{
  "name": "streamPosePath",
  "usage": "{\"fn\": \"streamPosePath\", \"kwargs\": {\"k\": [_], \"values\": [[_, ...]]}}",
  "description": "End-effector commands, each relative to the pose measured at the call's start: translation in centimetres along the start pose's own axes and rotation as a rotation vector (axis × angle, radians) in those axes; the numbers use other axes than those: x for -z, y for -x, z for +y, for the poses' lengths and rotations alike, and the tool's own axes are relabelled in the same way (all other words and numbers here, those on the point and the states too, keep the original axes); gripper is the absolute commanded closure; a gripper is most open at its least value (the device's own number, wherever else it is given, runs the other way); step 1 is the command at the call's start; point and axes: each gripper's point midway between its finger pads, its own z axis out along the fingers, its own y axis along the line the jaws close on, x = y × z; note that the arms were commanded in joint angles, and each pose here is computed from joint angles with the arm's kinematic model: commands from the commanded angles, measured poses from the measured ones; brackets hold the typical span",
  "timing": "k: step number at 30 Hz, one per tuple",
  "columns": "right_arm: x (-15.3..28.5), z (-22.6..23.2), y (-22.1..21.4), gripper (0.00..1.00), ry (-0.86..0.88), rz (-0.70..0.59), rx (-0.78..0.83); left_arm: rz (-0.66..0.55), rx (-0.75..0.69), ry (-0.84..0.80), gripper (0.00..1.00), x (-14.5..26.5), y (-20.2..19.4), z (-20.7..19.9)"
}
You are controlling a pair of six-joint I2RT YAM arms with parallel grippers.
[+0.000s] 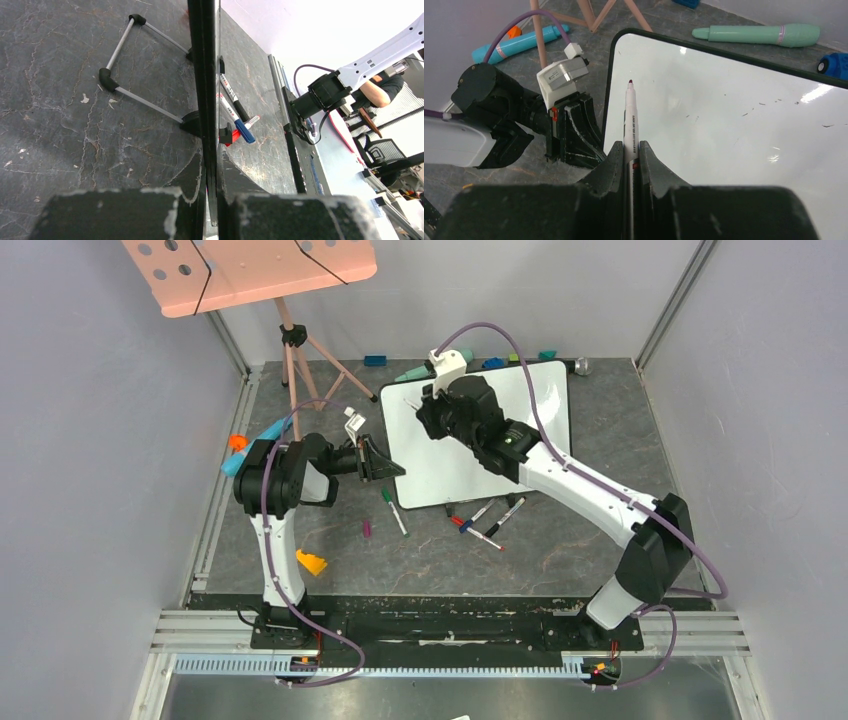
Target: Write a sentence on the whiteboard
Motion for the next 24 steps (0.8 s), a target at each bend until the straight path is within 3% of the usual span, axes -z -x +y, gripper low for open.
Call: {"fn": "streamPosePath", "kwargs": {"k": [1,24], "values": [[-0.9,0.5,3.2,1.0,-0.025,-0.073,-0.037,0.0,-0.152,-0.028,0.98,-0.2,0.3,0.1],[-4.3,-0.6,2.1,1.0,-0.139,-0.023,-0.05,-0.007,-0.162,-0.021,0.98,-0.2,0.3,-0.3]]}}
